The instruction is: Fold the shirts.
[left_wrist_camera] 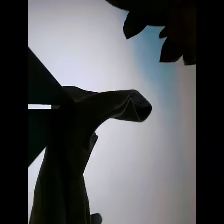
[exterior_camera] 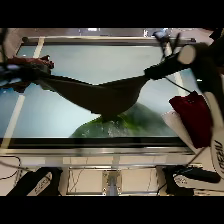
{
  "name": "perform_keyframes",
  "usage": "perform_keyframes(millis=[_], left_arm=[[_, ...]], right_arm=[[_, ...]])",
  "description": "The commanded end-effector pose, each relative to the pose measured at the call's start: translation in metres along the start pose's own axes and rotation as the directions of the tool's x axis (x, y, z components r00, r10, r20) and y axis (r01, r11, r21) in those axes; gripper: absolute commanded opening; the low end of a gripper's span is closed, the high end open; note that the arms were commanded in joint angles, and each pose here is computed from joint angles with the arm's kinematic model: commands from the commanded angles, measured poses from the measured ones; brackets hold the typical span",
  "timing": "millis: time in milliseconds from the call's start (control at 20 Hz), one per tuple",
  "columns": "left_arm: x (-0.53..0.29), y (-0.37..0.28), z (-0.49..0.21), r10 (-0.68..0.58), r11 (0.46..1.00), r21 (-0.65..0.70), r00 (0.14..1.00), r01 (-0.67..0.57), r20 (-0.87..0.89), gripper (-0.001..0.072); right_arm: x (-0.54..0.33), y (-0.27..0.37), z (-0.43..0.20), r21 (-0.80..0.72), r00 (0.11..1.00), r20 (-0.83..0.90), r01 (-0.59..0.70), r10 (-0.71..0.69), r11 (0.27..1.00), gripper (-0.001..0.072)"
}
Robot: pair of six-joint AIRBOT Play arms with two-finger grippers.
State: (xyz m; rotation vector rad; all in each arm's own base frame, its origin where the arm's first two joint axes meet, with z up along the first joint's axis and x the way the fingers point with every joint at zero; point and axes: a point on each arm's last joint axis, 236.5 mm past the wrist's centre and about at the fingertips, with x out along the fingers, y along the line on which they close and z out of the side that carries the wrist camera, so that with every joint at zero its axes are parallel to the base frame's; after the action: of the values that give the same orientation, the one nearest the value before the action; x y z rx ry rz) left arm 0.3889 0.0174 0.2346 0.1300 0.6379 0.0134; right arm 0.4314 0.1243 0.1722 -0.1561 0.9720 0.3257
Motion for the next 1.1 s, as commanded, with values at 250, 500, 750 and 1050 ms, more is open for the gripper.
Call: perform_keyframes(millis=[250, 500, 750, 1050], left_arm=[[-0.206, 0.037, 0.045, 0.162, 0.987, -0.086, 0.864, -0.138, 0.476, 0.0013], [-0.182, 0.007, 0.029, 0.033, 0.988, -0.149, 0.923, 0.027, 0.384, 0.0013], [-0.034, -0.007, -0.048, -0.070, 0.982, -0.183, 0.995, 0.056, -0.070, 0.0013], [0.113, -0.006, -0.188, -0.076, 0.989, -0.146, 0.820, -0.009, -0.568, 0.0013]], right_arm=[[-0.295, 0.001, 0.028, -0.004, 0.821, 0.562, 0.122, -0.099, 0.993, 0.0010], [-0.276, 0.003, 0.025, -0.011, 0.848, 0.524, 0.105, -0.084, 0.994, 0.0010], [-0.096, -0.008, 0.008, -0.012, 0.989, 0.136, 0.053, -0.051, 0.999, 0.0010], [0.117, 0.025, 0.067, 0.186, 0.961, 0.208, -0.221, 0.182, 0.957, 0.0010]])
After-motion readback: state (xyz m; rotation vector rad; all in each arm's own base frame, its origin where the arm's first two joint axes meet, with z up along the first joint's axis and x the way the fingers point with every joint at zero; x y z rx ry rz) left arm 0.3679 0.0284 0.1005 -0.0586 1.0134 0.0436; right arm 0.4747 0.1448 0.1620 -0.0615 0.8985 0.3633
